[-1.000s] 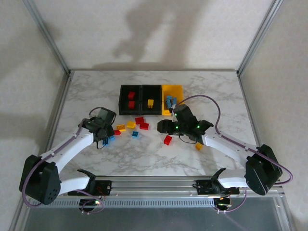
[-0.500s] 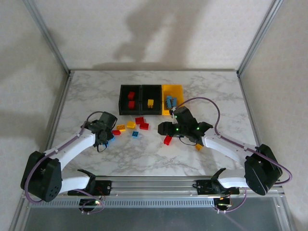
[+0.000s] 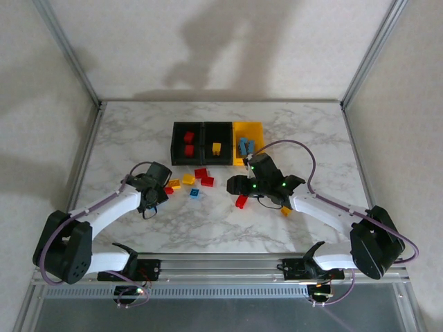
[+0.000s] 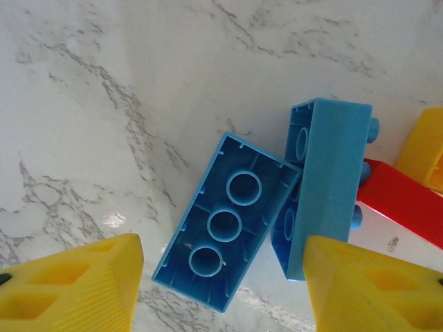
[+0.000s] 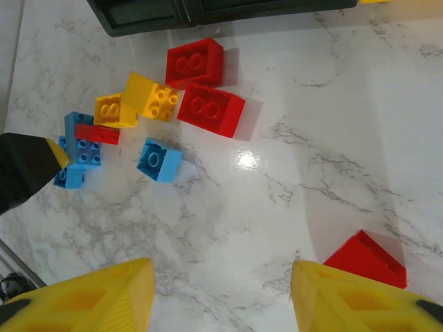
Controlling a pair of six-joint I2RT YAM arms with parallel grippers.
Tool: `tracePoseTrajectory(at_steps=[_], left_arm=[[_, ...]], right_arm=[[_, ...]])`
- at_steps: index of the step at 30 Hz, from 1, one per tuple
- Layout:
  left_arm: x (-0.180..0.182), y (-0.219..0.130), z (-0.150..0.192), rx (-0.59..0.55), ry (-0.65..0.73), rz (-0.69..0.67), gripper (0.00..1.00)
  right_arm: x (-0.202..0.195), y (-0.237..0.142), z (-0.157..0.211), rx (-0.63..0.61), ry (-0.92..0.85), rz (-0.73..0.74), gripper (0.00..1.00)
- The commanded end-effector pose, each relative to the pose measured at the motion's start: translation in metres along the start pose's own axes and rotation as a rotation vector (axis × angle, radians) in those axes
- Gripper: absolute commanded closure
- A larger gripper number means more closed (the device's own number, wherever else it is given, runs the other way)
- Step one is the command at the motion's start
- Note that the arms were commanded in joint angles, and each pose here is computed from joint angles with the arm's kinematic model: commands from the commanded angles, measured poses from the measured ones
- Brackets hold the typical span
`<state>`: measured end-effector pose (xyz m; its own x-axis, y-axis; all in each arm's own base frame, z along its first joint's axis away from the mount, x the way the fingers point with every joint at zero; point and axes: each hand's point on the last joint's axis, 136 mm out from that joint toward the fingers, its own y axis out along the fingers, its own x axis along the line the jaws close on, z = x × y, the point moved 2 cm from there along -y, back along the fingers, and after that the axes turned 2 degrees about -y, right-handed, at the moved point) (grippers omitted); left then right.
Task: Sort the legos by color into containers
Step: Pick up the lego from the middle-left of the table.
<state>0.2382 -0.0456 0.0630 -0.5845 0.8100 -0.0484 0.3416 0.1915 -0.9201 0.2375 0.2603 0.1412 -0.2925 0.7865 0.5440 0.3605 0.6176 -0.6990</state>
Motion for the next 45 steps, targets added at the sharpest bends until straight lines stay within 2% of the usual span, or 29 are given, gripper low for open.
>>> tracePoseTrajectory(at_steps=[1,11,16,23,33,41,45], left_arm=[[-0.006,0.004,0.008,0.028,0.032,0.023,0.38],[-0.005,-0.014,-0.004,-0.039,0.023,0.032,0.34],[0.012,-0.013,0.003,-0.033,-0.008,-0.028,0.39],[0.019,-0.027,0.012,-0.062,-0.092,0.022,0.41],[0.014,0.000,0.019,-0.011,0.009,-0.075,0.41],[-0.001,0.009,0.010,-0.014,0.086,-0.068,0.34],[-0.006,0.017,0.007,-0.012,0.115,-0.075,0.33]], right_arm=[[0.003,0.004,0.004,0.016,-0.019,-0.015,0.46],[0.000,0.005,0.006,0.020,-0.013,-0.011,0.46],[0.002,0.005,0.005,0.018,-0.016,-0.018,0.46],[0.001,0.008,0.008,0.031,-0.017,-0.024,0.46],[0.000,0.004,0.008,0.023,-0.018,-0.016,0.46],[-0.002,0.002,0.009,0.024,-0.015,-0.006,0.46],[-0.001,0.004,0.007,0.030,-0.020,-0.002,0.46]])
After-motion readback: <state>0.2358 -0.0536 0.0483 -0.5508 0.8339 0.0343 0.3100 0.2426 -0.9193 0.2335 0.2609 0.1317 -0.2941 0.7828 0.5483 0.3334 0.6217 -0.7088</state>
